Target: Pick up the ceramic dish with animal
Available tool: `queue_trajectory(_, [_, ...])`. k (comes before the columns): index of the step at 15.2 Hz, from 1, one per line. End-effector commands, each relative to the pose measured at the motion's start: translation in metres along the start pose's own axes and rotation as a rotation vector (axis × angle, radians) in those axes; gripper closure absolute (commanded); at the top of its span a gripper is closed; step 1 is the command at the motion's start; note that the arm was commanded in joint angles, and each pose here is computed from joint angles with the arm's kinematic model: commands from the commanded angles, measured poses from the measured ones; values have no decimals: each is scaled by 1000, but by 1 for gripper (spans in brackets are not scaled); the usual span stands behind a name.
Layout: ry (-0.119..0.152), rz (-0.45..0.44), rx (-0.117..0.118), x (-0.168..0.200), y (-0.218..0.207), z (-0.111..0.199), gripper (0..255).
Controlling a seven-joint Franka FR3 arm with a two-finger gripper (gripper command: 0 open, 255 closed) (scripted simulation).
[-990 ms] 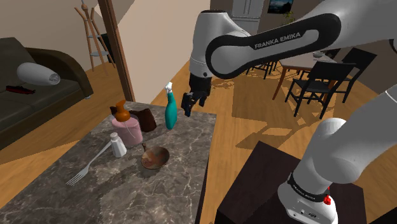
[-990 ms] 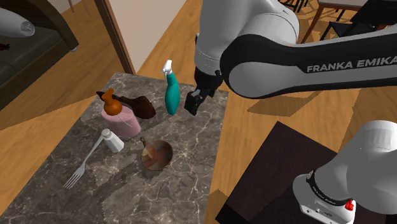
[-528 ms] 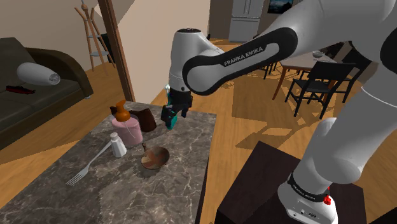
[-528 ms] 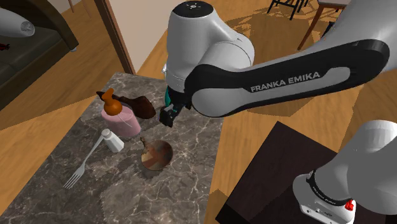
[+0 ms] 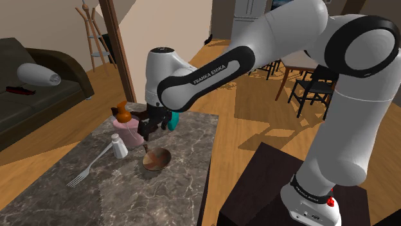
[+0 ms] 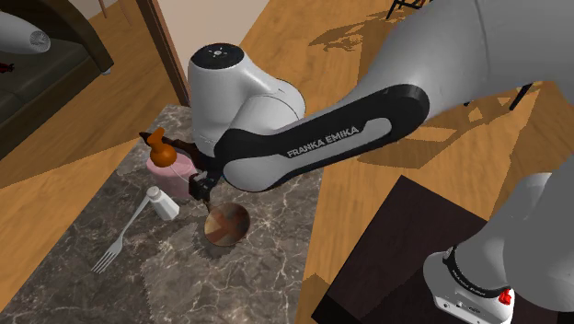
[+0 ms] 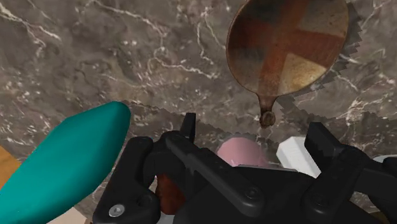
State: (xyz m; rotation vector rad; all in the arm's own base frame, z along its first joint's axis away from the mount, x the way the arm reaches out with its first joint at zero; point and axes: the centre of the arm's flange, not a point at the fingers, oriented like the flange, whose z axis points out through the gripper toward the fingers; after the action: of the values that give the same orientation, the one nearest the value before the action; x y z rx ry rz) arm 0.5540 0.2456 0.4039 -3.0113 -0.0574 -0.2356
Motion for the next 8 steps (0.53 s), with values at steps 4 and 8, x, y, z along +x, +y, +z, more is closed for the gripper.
queue_trajectory(4, [4, -1, 23, 27, -30, 38, 0])
queue_trajectory(8, [4, -1, 23, 23, -28, 59, 0])
